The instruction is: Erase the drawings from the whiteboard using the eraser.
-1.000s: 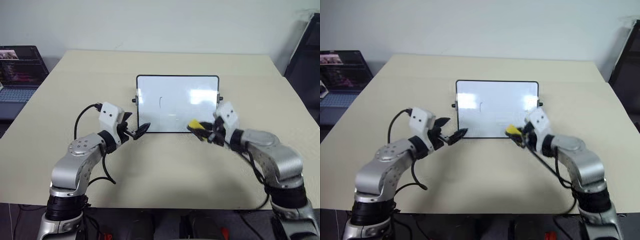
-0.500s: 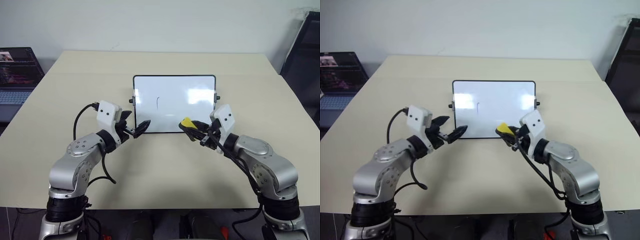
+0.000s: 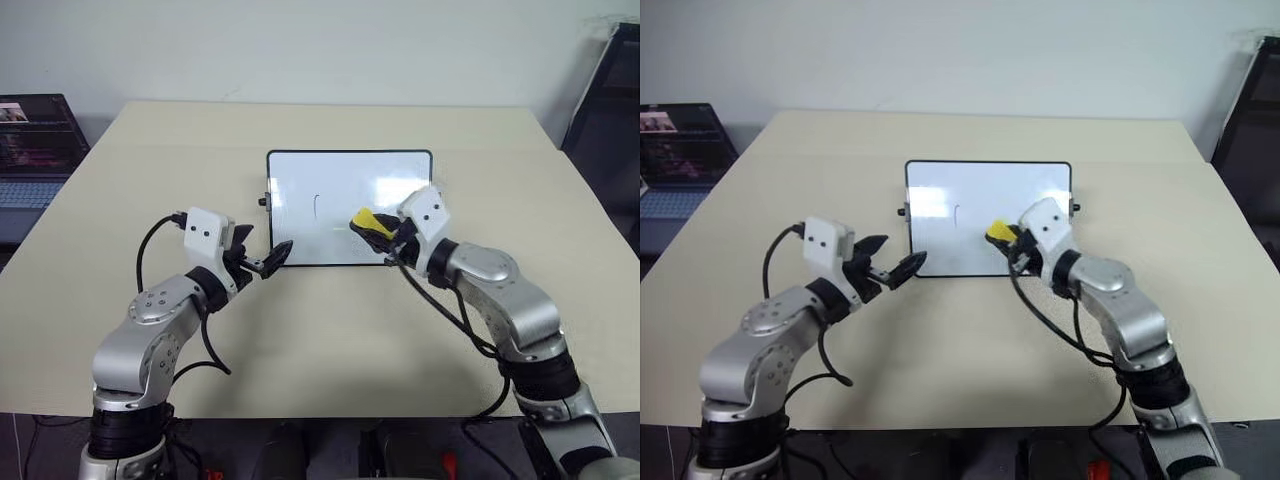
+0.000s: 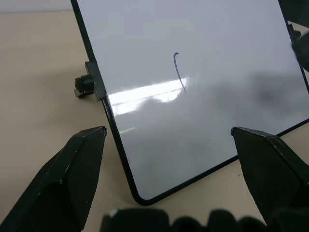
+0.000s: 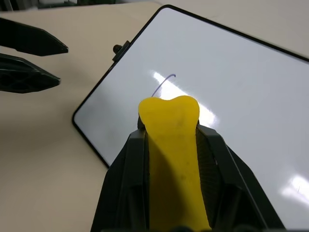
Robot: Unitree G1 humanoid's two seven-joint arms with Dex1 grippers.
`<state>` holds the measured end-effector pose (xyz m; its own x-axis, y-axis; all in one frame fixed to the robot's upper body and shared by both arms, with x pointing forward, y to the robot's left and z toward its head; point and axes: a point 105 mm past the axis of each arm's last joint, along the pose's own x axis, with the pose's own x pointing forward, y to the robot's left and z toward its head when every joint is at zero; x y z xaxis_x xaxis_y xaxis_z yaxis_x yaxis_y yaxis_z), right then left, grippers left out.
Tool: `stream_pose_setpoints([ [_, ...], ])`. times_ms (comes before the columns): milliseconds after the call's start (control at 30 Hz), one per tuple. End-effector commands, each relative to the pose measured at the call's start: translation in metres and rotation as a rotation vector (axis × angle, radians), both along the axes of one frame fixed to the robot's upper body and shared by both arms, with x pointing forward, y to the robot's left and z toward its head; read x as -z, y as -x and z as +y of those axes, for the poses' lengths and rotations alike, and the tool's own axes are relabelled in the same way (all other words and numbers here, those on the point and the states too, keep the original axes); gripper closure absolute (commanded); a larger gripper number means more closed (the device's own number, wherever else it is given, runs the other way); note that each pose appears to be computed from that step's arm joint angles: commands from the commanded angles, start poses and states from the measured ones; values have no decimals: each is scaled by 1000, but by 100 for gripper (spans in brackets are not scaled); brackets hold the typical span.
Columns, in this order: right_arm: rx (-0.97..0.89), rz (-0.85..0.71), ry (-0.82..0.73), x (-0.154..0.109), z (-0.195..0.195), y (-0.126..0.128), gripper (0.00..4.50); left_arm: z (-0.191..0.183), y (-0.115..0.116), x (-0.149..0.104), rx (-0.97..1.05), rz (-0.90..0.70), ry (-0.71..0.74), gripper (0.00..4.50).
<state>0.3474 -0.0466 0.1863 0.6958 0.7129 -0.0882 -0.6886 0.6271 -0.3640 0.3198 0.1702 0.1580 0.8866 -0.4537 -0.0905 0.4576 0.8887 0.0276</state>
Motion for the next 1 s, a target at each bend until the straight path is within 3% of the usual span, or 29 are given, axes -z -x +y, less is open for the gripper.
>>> stream_pose_setpoints([
  [33, -20, -159, 75, -21, 20, -17, 351, 4, 0, -13, -19, -66, -22, 0],
  [400, -6, -282, 193, -35, 63, -70, 351, -4, -11, -10, 58, -43, -74, 0],
  [533, -23, -285, 256, -24, 66, -75, 351, -15, -12, -11, 105, -39, -83, 0],
  [667, -135, -230, 506, 25, 53, -67, 351, -17, -16, -13, 119, -44, -119, 0],
  [833, -253, -235, 684, 54, 40, -51, 351, -14, -17, -12, 118, -39, -124, 0],
  [900, -232, -291, 716, 51, 39, -53, 351, -15, -17, -11, 120, -38, -125, 0],
  [1000, -132, -402, 670, 26, 41, -65, 351, -15, -17, -10, 123, -37, -125, 0],
])
